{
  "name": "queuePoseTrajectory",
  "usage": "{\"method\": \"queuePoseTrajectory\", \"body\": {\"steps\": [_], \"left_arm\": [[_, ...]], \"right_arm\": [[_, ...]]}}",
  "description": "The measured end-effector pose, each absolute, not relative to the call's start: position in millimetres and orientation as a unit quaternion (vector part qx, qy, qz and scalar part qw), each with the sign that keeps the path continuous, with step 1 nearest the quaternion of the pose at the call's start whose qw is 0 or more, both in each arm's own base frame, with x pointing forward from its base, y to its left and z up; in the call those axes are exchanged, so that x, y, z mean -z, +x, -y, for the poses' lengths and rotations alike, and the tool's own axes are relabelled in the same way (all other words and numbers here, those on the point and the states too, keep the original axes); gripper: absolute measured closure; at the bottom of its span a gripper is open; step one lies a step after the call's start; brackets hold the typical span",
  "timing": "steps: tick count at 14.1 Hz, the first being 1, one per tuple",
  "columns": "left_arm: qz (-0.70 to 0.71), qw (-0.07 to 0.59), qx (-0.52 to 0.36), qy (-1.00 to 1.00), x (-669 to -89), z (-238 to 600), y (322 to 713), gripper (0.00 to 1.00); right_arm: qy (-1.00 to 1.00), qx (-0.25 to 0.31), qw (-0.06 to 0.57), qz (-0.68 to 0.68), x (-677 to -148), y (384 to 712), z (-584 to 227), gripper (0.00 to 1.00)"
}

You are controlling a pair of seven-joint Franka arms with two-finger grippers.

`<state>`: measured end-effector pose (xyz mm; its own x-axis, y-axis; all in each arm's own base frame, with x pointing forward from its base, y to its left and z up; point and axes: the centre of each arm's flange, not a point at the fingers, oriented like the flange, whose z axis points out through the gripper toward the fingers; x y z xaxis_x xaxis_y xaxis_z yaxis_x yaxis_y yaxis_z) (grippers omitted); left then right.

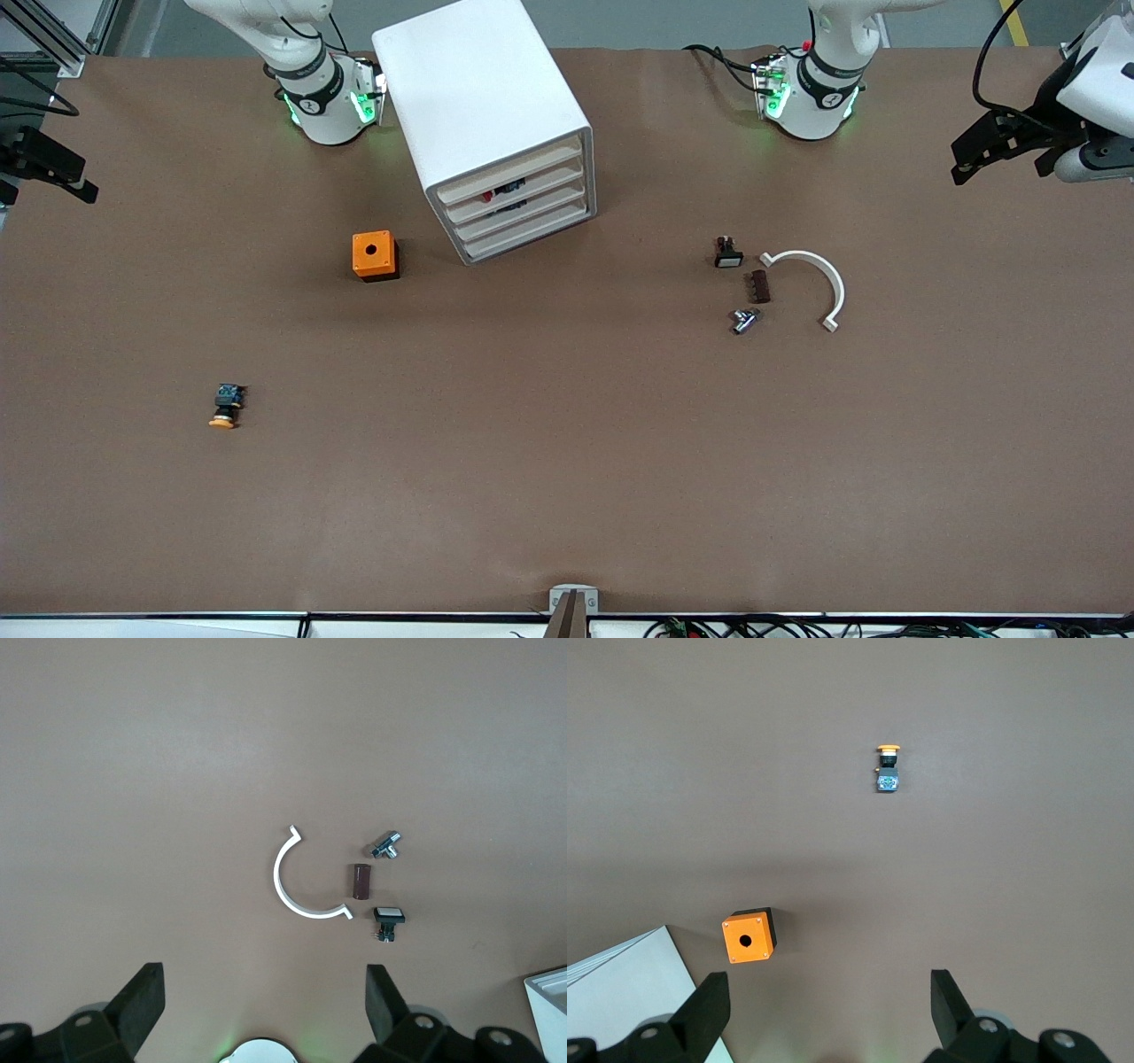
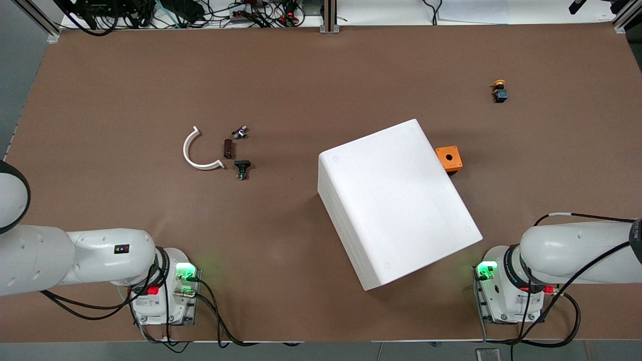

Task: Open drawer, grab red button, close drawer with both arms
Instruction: 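Reach the left gripper toward the white cabinet's drawer handle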

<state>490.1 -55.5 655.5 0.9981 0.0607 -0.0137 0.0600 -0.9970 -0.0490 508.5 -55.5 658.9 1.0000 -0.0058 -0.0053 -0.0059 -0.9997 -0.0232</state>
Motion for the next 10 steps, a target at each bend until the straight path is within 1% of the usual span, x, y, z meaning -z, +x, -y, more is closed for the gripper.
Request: {"method": "queuePoseTrajectory", "body": {"steps": [4, 6, 10], "left_arm": [[0.030, 0.024, -0.009, -0.999, -654, 55, 492, 0.00], [0.030, 0.023, -0.017, -0.999, -646, 55, 500, 0.00], [0.024, 0.021, -0.061, -0.998, -596, 58, 532, 0.00]], "right_arm": [[-1.000, 0.003, 0.010, -0.002, -661, 509, 55, 0.00], [-1.000, 0.005, 0.010, -0.002, -661, 509, 55, 0.00], [-1.000, 0.007, 0.009, -0.002, -663, 509, 56, 0.00]]}}
